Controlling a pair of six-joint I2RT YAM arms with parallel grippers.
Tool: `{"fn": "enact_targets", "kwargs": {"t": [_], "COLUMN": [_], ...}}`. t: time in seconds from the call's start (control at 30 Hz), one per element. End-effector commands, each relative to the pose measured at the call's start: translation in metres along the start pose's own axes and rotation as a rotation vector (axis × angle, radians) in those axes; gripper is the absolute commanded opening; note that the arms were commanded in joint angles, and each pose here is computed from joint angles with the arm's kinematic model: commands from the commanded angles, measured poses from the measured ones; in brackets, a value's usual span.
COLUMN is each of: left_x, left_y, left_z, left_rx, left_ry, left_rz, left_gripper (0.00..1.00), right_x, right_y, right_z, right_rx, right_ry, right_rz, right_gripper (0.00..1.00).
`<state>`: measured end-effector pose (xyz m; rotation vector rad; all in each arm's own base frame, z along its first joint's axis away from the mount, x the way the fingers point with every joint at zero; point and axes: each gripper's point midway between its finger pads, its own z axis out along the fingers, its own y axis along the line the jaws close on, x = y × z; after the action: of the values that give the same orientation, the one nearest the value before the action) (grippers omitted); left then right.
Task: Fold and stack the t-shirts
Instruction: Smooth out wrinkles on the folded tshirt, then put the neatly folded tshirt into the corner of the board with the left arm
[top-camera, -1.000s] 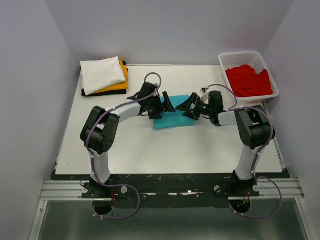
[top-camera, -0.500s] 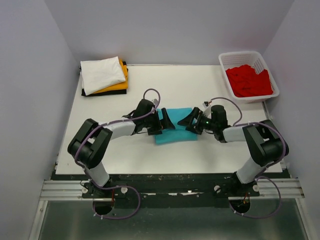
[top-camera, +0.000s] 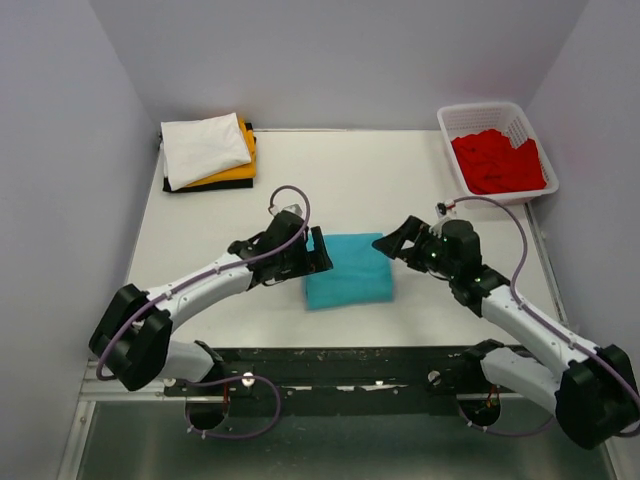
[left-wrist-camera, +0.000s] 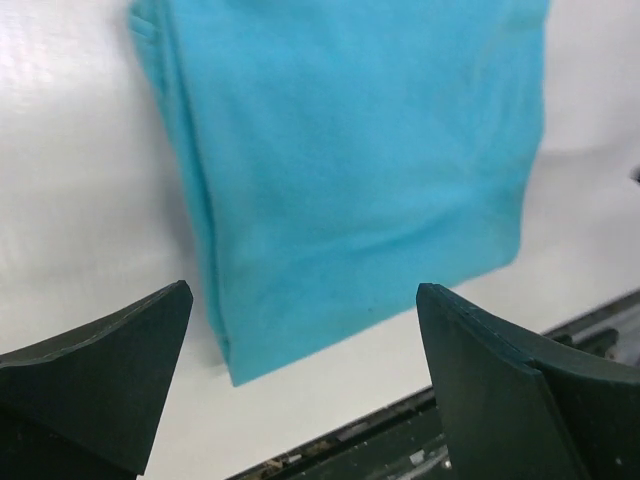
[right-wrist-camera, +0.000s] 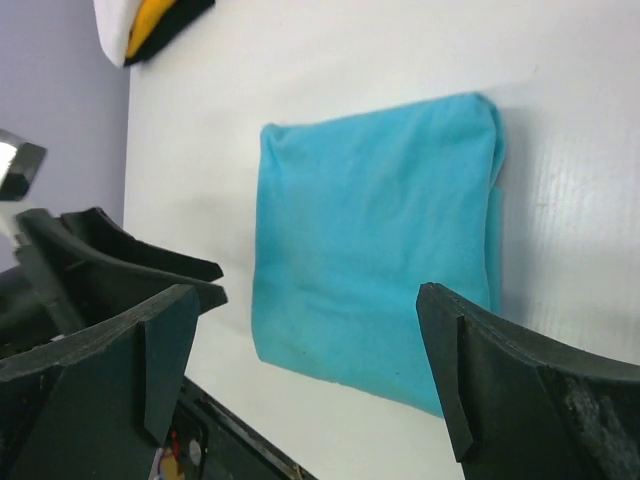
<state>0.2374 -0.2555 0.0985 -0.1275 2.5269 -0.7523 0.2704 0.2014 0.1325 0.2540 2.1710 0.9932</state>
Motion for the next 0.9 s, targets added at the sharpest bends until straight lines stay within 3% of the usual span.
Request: {"fn": "enact_targets", "kwargs": {"t": [0.0, 0.23, 0.47, 0.6, 0.67, 0.77, 0.87], "left_x": [-0.011, -0.016, 0.015, 0.042, 0.045, 0.037, 0.012], "left_y": [0.059, 0.059, 0.049, 0.043, 0.045, 0.053, 0.052], "left_z": [0.011, 0.05, 0.075, 0.085, 0.088, 0.086, 0.079], "left_rx": [-0.269, -0.219, -0.211, -0.23, -0.284, -0.397, -0.48], "left_ry": [-0.012, 0.074, 0.198, 0.26, 0.258, 0.229, 0.145], "left_rz": [-0.018, -0.08, -0.06, -0.035, -0.014, 0.029, 0.093], "left_gripper": [0.99, 0.97, 0.82, 0.56, 0.38, 0.0, 0.0], "right_x": [-0.014, -0.013, -0.012, -0.012, -0.011, -0.01, -0.009], "right_y": [-0.032, -0.033, -0.043, -0.045, -0.046, -0.047, -0.047], "right_z": [-0.019, -0.021, -0.019, -0.019, -0.019, -0.02, -0.021], "right_rx": [0.169, 0.171, 0.223, 0.228, 0.234, 0.237, 0.237], "right_ry": [-0.121, -0.108, -0.09, -0.092, -0.09, -0.087, -0.085], "right_rz": [-0.022, -0.069, -0.087, -0.091, -0.094, -0.093, -0.094], "right_gripper": [1.0, 1.0, 1.0, 1.0, 1.0, 1.0, 1.0]}}
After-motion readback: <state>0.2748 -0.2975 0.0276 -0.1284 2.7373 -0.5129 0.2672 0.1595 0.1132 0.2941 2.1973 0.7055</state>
